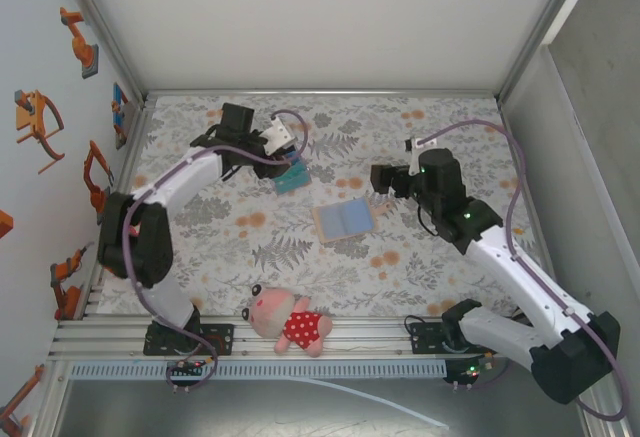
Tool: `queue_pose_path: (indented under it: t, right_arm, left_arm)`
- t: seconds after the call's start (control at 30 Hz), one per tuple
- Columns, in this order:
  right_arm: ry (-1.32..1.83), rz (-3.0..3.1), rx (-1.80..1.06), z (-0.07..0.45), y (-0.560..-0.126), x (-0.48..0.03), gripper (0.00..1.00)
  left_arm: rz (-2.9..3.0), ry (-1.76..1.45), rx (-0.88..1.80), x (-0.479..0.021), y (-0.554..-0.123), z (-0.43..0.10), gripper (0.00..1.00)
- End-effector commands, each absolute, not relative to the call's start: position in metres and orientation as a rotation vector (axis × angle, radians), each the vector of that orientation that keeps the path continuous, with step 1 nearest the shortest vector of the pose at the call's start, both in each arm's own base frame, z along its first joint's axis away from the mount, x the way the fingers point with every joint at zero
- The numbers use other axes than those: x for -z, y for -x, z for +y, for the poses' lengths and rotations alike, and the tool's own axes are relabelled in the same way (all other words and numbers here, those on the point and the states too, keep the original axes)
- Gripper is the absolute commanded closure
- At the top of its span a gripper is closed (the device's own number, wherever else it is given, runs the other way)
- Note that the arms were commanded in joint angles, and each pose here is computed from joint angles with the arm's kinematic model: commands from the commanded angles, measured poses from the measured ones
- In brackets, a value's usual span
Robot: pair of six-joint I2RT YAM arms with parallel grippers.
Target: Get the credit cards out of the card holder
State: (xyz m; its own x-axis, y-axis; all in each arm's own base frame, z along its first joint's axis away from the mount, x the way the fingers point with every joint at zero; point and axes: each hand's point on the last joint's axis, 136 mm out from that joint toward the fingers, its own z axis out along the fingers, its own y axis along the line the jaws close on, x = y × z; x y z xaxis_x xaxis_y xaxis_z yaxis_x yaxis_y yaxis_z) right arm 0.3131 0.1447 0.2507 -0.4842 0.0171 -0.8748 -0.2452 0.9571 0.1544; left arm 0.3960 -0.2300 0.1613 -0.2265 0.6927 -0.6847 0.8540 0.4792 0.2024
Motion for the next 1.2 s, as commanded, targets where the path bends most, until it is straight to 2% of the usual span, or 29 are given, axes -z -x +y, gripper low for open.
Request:
queue_pose_path:
  t: [0.0, 0.07, 0.17, 0.33, 0.53, 0.67, 0.87, 1.17]
  right_arm:
    - [0.11, 1.982, -0.145, 0.114, -0.313, -0.252, 0.01]
    - [0.081, 1.941, -0.094, 0.103, -0.31, -0.247, 0.01]
    - [0.028, 1.905, -0.005, 0.083, -0.307, -0.24, 0.01]
    - [-0.063, 1.897, 0.194, 0.051, -0.306, -0.219, 0.01]
    - [-0.147, 1.863, 0.332, 0.021, -0.317, -0.191, 0.01]
    - [-0.213, 1.879, 0.313, -0.002, -0.327, -0.17, 0.01]
    - [-0.241, 1.815, 0.324, -0.018, -0.337, -0.168, 0.01]
    - [-0.256, 1.818, 0.294, -0.038, -0.358, -0.148, 0.01]
  left_arm:
    - [1.955, -1.099, 0.194, -0.191, -0.395, -0.211, 0.34]
    - [1.937, -0.983, 0.138, -0.201, -0.39, -0.196, 0.25]
    - [1.913, -0.791, 0.048, -0.208, -0.382, -0.168, 0.02]
    - [1.888, -0.464, -0.117, -0.203, -0.368, -0.113, 0.03]
    - [1.866, -0.235, -0.204, -0.178, -0.354, -0.061, 0.03]
    - [1.855, -0.163, -0.178, -0.161, -0.352, -0.043, 0.03]
    - [1.853, -0.038, -0.143, -0.138, -0.361, -0.017, 0.03]
    - [1.86, 0.015, -0.109, -0.095, -0.383, -0.008, 0.03]
